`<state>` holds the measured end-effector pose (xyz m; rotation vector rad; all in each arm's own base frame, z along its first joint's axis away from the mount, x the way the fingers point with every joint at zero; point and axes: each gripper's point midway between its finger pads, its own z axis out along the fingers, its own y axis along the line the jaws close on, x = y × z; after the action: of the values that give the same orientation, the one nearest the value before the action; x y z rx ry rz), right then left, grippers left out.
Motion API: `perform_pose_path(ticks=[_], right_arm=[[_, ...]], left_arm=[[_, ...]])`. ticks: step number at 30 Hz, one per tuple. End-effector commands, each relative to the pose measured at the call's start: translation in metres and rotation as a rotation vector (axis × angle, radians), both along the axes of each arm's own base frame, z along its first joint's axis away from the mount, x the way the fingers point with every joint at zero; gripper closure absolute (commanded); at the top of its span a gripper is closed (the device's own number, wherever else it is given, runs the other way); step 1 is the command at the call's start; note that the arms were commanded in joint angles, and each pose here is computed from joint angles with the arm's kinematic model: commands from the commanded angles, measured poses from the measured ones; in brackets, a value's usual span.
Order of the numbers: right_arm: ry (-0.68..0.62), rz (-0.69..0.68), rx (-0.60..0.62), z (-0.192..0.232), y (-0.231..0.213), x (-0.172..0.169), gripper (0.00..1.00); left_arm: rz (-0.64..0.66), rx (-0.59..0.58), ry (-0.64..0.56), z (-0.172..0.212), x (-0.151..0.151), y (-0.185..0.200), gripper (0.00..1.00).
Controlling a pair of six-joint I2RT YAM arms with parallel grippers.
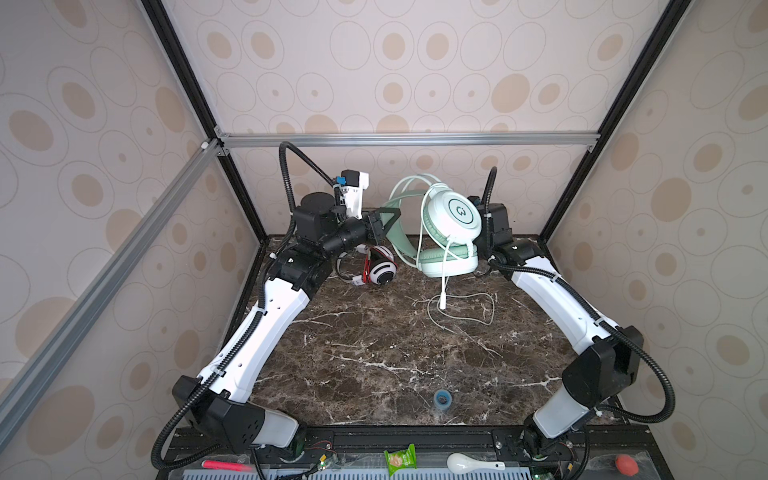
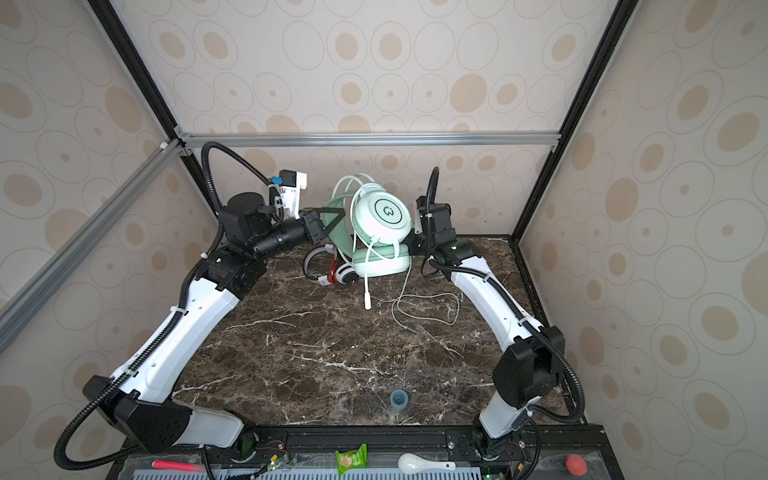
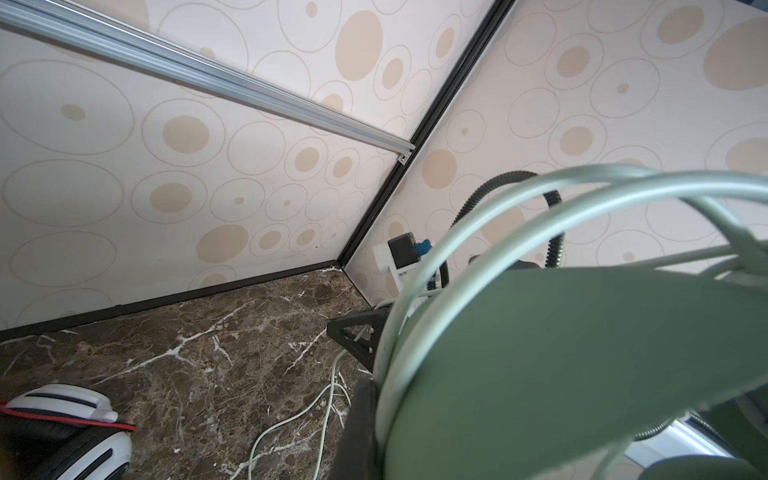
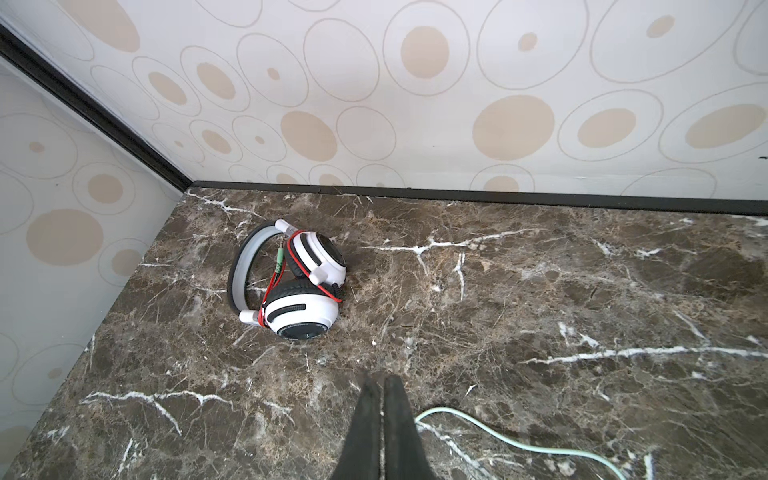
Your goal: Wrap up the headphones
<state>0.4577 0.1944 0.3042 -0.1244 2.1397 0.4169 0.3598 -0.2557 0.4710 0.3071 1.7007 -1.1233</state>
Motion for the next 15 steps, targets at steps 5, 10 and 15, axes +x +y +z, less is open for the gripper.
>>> perform_pose_path(ticks=[5,10,15], right_arm=[[0.041,-0.007,-0.034,-0.012,-0.010,-0.005,1.00],[0.057,0.016,-0.021,-0.023,-0.008,-0.010,1.00],[-0.085,0.168,0.135,-0.003,0.021,-0.021,0.97]], left_arm=[[-0.075,-0.069,-0.176,0.054,-0.027,0.001,1.00],[-0.065,-0.087,-0.181,0.061,-0.024,0.001,1.00],[-0.057,-0.148,-0.219,0.084,-0.022,0.002,1.00]])
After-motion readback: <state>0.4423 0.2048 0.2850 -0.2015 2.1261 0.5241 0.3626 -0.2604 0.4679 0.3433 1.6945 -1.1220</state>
